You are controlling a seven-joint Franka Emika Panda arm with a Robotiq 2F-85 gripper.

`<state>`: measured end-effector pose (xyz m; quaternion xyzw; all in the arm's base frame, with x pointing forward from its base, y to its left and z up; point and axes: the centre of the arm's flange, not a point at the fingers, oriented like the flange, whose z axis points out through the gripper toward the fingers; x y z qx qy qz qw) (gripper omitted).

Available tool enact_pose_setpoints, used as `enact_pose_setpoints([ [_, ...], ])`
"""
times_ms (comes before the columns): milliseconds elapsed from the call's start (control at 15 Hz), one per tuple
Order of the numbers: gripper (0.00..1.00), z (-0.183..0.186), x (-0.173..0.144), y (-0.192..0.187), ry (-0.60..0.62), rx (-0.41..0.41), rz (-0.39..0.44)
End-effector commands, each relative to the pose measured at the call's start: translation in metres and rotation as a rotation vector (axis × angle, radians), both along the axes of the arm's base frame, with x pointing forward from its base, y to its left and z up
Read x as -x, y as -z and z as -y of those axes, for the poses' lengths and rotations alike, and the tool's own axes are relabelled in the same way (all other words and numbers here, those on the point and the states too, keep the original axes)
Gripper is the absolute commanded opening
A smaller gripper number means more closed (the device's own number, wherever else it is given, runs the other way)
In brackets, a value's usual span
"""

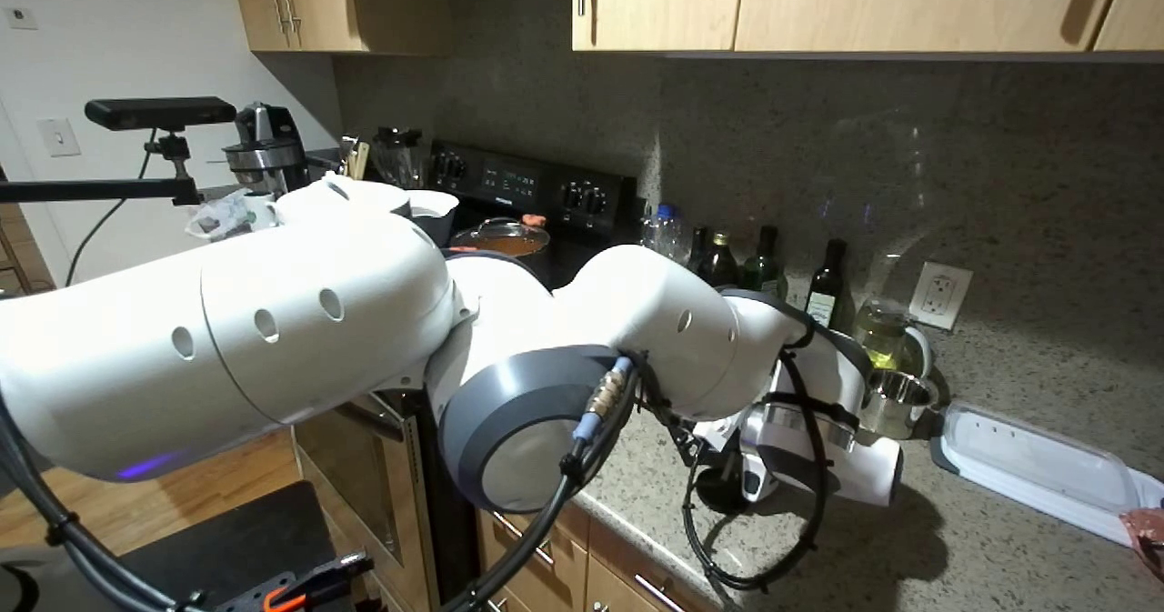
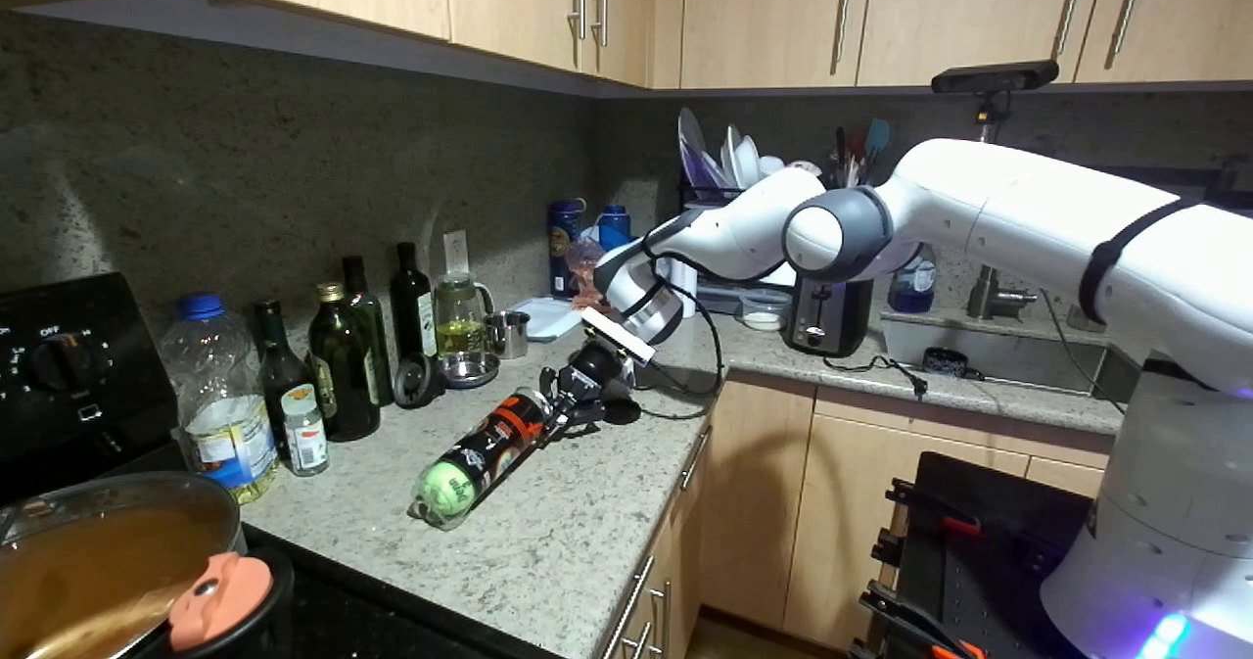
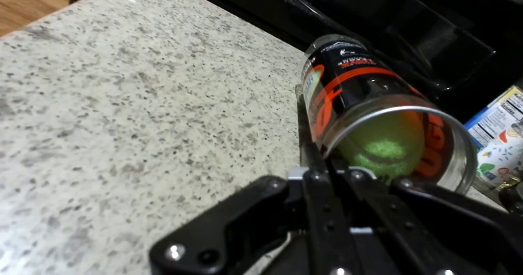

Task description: Place the container on its side

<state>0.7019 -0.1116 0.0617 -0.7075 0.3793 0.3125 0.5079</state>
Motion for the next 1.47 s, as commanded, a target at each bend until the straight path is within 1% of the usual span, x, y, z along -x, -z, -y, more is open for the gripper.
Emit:
enact_pose_setpoints([
  [0, 0.12, 0.005, -0.012, 0.003, -0.001, 0.010, -0.039],
  [67, 0.19, 0.005, -0.012, 0.003, 0.001, 0.014, -0.043],
  [200, 0.29, 0.008, -0.012, 0.005, 0.003, 0.023, -0.049],
  [267, 0.28, 0.008, -0.011, 0.005, 0.004, 0.025, -0.050],
  [400, 0.32, 0.010, -0.012, 0.005, 0.010, 0.030, -0.056],
  [533, 0.33, 0.013, -0.011, 0.002, 0.016, 0.038, -0.049],
  [667, 0.28, 0.016, -0.010, -0.002, 0.021, 0.048, -0.039],
  [733, 0.28, 0.018, -0.010, -0.004, 0.024, 0.052, -0.034],
  [800, 0.27, 0.020, -0.009, -0.008, 0.028, 0.058, -0.027],
  [1067, 0.31, 0.025, -0.008, -0.019, 0.040, 0.079, 0.001],
  [1400, 0.32, 0.026, -0.007, -0.037, 0.055, 0.117, 0.042],
])
